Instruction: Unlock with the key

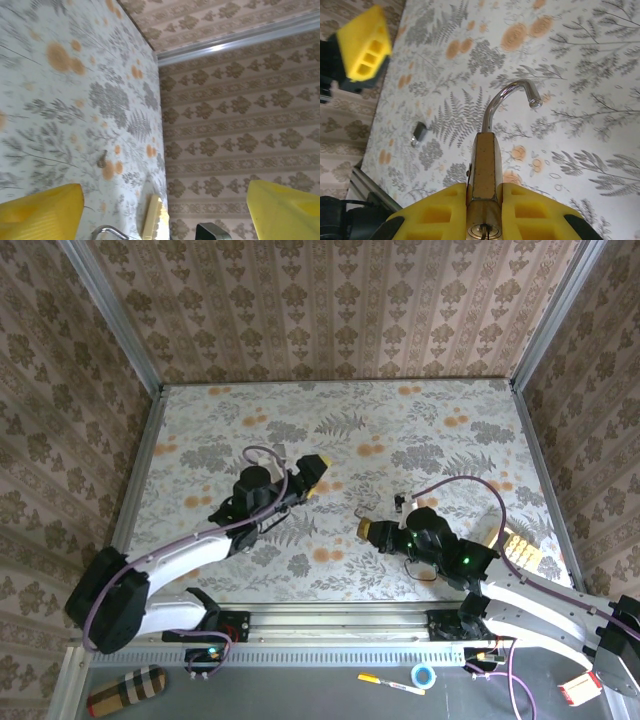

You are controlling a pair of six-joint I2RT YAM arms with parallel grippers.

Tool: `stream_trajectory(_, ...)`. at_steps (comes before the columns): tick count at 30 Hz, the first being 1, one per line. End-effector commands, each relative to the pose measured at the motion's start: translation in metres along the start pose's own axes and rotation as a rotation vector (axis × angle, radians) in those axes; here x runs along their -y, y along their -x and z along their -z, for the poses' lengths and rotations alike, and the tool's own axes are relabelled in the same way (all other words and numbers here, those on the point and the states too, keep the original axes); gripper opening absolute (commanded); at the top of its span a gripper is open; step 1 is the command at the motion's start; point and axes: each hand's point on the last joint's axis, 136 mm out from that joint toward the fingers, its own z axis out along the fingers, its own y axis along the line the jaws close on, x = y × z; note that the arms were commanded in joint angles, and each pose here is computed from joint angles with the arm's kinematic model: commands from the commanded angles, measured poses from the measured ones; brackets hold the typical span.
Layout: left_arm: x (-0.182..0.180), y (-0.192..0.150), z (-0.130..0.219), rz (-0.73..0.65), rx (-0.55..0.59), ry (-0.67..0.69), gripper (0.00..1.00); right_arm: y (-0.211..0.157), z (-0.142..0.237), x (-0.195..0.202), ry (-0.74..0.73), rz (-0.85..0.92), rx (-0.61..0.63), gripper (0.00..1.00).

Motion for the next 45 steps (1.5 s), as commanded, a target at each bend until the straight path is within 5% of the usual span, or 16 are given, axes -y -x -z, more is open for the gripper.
stream_trajectory(1,-0.020,0.016,0.020,-0.085,0.026,0.137,0.90,0.014,0.005,0.007,-0.051,-0.020,0.059,0.00)
stream_trajectory(15,-0.015,0.048,0.075,-0.274,0.087,0.270,0.96,0.014,-0.019,0.053,-0.141,-0.206,0.115,0.00)
stream_trajectory(29,-0.023,0.051,0.084,-0.266,0.101,0.289,0.96,0.010,-0.025,0.084,-0.220,-0.465,0.247,0.00)
stream_trajectory(40,-0.027,0.049,0.090,-0.251,0.100,0.278,0.96,-0.013,-0.036,0.096,-0.264,-0.614,0.236,0.00)
stream_trajectory(45,-0.031,0.049,0.092,-0.243,0.106,0.280,0.96,-0.019,-0.031,0.103,-0.300,-0.663,0.268,0.10)
